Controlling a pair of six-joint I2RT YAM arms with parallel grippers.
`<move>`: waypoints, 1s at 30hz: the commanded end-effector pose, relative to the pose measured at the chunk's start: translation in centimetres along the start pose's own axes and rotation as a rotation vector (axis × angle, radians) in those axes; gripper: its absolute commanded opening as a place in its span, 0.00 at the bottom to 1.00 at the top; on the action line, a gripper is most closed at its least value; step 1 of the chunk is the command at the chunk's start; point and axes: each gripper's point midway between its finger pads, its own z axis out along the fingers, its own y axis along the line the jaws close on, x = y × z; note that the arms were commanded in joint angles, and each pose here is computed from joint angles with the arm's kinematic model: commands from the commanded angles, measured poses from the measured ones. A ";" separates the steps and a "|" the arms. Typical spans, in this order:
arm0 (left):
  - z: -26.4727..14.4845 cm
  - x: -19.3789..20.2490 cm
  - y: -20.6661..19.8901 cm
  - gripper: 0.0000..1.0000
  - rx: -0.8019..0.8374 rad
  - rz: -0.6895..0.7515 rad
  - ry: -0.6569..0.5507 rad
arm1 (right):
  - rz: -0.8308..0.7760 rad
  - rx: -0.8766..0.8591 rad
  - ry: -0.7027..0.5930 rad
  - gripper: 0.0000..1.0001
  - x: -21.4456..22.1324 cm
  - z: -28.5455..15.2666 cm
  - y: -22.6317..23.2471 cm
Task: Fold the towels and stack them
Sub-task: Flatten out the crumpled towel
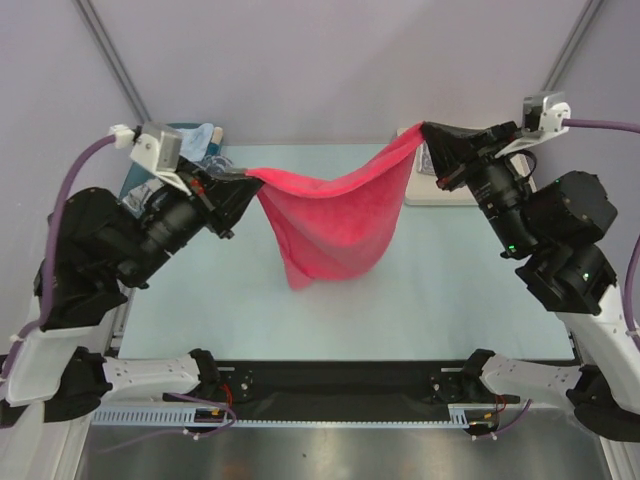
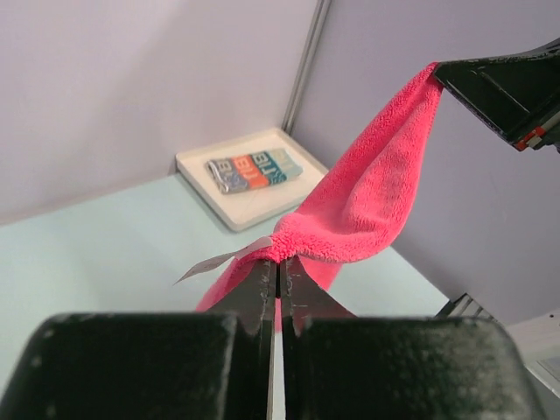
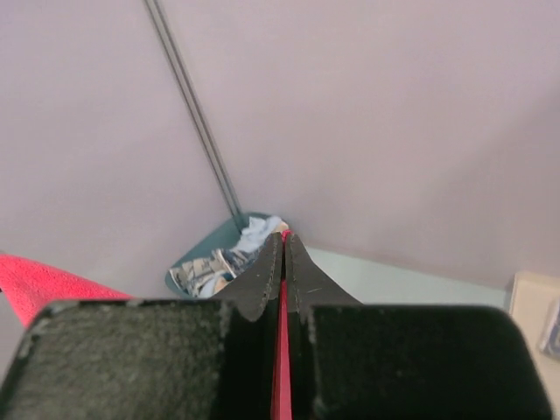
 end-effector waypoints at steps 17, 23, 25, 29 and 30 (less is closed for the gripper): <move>6.2 -0.6 7.9 0.00 -0.180 0.017 -0.091 | -0.123 0.090 0.100 0.00 5.3 10.0 -2.9; 15.8 8.1 19.5 0.00 -0.205 -0.158 0.061 | -0.012 0.162 0.310 0.00 18.9 17.8 -12.6; 19.9 10.7 23.7 0.00 -0.233 -0.198 0.089 | 0.016 0.165 0.330 0.00 21.3 20.3 -15.7; 25.6 14.1 32.5 0.00 -0.283 -0.281 0.134 | 0.135 0.201 0.431 0.00 31.1 25.7 -22.8; 26.4 14.7 33.7 0.00 -0.290 -0.296 0.151 | 0.140 0.208 0.446 0.00 32.3 26.3 -23.7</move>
